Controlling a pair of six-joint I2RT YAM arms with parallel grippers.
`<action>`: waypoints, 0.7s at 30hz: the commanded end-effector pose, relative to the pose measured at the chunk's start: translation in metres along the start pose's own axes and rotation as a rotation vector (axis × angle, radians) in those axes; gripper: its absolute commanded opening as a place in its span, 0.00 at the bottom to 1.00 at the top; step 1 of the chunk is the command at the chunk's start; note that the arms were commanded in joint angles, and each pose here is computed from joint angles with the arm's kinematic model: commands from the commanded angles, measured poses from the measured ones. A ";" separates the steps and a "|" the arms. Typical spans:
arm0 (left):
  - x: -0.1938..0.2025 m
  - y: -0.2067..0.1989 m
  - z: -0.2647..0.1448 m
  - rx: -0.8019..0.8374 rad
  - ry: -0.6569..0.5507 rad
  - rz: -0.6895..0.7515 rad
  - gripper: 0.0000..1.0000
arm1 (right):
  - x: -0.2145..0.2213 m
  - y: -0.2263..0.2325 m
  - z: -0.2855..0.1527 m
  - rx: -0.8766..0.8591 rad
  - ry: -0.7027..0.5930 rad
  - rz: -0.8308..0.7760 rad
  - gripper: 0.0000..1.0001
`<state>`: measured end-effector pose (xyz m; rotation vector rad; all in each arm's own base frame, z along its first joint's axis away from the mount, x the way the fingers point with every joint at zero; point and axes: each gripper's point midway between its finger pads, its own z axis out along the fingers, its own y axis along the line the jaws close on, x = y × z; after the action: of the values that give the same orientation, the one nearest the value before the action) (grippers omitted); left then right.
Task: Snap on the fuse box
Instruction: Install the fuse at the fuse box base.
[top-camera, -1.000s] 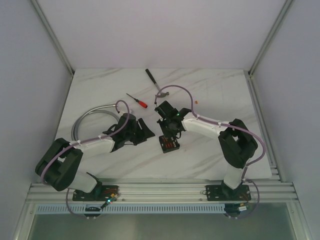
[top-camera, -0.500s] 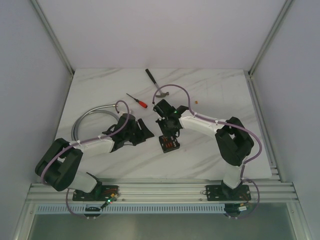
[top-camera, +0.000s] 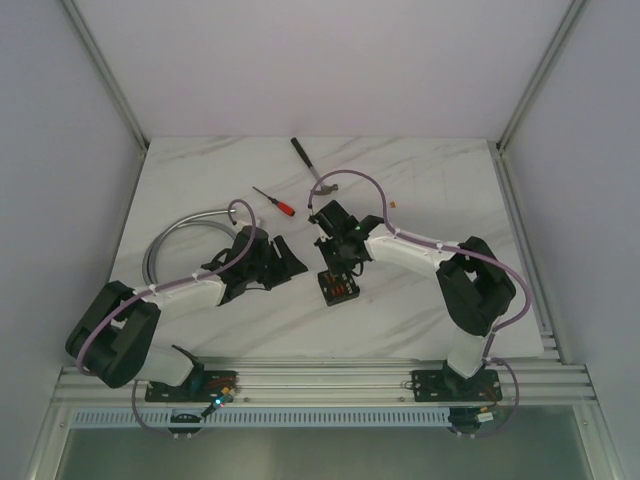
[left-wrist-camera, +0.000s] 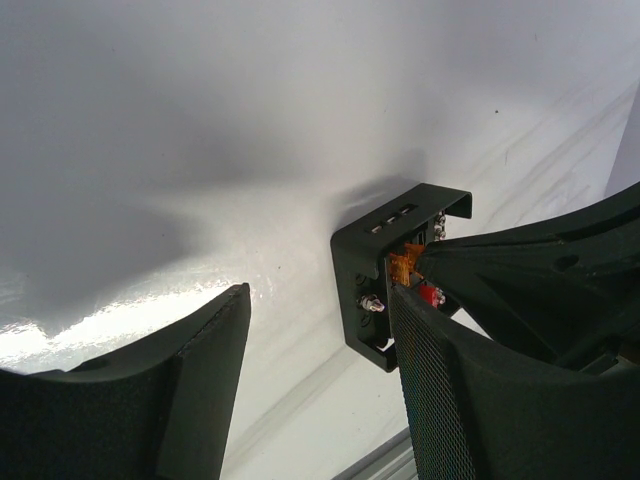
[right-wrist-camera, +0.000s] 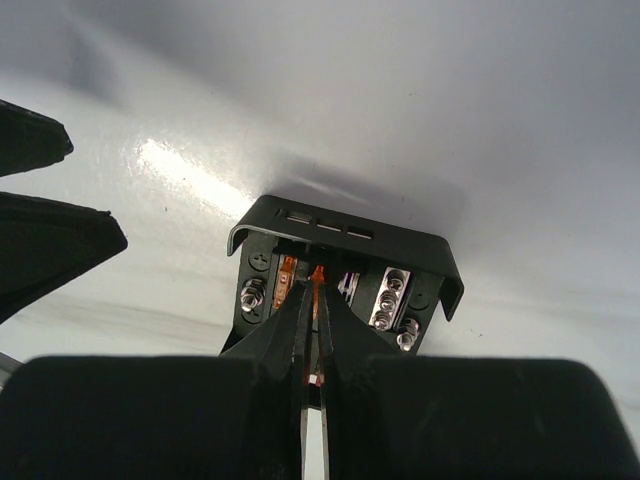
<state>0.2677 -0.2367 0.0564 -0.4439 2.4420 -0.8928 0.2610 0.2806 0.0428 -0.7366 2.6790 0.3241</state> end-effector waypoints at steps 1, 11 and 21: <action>-0.003 0.003 -0.002 -0.012 -0.009 0.012 0.67 | 0.128 -0.053 0.007 0.178 0.466 -0.067 0.01; -0.006 0.011 -0.003 -0.031 -0.024 -0.006 0.73 | 0.097 -0.061 0.039 0.235 0.431 -0.098 0.00; -0.010 0.013 -0.006 -0.037 -0.045 -0.005 0.83 | 0.147 -0.048 0.010 0.197 0.522 -0.145 0.00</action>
<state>0.2699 -0.2270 0.0540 -0.4772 2.4350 -0.8621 0.2596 0.2821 0.0393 -0.8260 2.6715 0.2667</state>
